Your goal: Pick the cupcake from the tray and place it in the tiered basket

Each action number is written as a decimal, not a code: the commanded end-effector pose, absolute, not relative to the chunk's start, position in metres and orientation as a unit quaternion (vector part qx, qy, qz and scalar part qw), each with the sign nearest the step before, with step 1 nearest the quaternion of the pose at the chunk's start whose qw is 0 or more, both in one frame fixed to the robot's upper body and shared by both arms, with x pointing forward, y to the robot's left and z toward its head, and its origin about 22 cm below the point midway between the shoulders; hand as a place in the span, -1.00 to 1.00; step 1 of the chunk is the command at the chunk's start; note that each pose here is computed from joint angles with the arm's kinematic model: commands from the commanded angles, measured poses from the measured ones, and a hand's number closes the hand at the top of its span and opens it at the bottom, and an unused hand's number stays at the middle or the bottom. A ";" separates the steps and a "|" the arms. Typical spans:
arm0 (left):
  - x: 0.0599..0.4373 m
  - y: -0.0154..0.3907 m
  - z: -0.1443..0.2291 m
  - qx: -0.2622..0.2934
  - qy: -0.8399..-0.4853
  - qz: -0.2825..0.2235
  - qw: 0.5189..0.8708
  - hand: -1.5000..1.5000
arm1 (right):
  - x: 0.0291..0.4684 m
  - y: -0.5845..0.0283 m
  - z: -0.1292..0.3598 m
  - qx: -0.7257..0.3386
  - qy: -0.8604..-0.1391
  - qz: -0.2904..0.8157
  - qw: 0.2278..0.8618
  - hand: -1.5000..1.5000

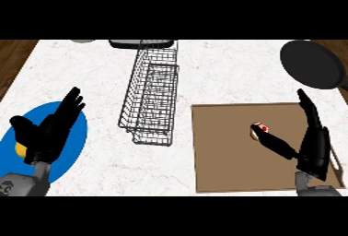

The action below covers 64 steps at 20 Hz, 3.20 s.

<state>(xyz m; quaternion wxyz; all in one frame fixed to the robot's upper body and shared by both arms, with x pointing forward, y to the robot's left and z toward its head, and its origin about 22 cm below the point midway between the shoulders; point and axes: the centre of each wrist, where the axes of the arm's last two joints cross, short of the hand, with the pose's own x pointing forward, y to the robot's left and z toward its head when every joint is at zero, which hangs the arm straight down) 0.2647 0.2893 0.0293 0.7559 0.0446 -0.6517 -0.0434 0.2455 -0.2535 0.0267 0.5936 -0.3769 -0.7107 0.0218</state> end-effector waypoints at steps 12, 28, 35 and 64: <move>0.267 0.281 0.033 0.039 -0.653 -0.044 0.755 0.00 | 0.237 -0.217 0.099 -0.423 -0.422 0.361 0.716 -1.00; 0.242 0.299 0.040 0.039 -0.651 -0.042 0.757 0.00 | 0.274 -0.176 0.066 -0.465 -0.341 0.310 0.756 -1.00; 0.241 0.301 0.037 0.034 -0.650 -0.049 0.757 0.00 | 0.264 -0.176 0.044 -0.491 -0.330 0.306 0.746 -1.00; 0.261 0.288 0.034 0.029 -0.648 -0.036 0.760 0.00 | 0.285 -0.265 0.001 -0.466 -0.381 0.499 0.623 1.00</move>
